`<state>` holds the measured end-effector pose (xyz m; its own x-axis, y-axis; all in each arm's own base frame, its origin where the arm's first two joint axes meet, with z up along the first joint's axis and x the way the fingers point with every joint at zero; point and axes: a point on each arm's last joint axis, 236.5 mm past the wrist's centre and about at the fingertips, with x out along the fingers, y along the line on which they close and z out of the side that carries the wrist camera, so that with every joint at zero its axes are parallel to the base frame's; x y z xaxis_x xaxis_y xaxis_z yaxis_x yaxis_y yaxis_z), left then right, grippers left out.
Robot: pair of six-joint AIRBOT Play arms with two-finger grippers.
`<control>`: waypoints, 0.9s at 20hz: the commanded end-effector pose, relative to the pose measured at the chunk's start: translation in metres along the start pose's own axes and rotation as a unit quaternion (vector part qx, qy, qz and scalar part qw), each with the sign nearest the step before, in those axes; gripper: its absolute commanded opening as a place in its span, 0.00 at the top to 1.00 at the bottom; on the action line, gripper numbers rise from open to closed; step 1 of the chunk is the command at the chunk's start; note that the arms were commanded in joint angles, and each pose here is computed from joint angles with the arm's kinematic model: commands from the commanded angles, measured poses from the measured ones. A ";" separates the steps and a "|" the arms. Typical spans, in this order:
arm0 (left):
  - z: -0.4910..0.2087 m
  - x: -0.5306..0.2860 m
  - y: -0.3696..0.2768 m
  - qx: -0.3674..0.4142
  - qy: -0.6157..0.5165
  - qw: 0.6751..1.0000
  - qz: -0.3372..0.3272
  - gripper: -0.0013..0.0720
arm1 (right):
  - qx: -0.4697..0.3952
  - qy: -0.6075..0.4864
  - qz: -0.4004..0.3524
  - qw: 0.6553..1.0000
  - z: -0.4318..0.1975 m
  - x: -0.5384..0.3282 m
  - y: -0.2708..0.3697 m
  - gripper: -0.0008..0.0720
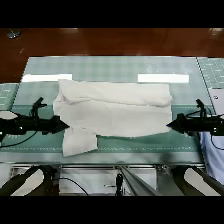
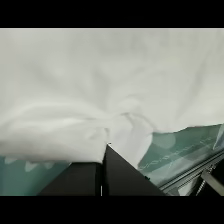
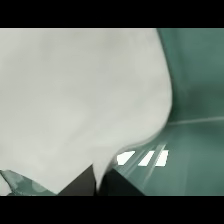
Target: Fold the shirts.
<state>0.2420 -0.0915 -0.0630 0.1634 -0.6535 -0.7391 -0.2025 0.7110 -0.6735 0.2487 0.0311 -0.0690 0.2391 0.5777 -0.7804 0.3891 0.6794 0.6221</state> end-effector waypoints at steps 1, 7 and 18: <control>0.056 -0.027 -0.022 0.026 -0.067 0.997 0.007 0.93 | -0.017 -0.038 0.006 0.999 0.039 -0.027 0.025 0.95; 0.150 -0.007 -0.056 0.035 -0.035 0.999 -0.004 0.94 | -0.042 -0.057 0.009 0.997 0.117 -0.007 0.074 0.95; 0.258 0.020 -0.060 0.014 -0.050 0.999 -0.013 0.94 | -0.017 -0.073 0.041 0.996 0.204 0.019 0.087 0.95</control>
<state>0.4928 -0.0793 -0.0300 0.2736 -0.6398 -0.7182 -0.1585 0.7065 -0.6897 0.4491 0.0065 -0.0368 0.3688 0.5470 -0.7515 0.3336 0.6768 0.6563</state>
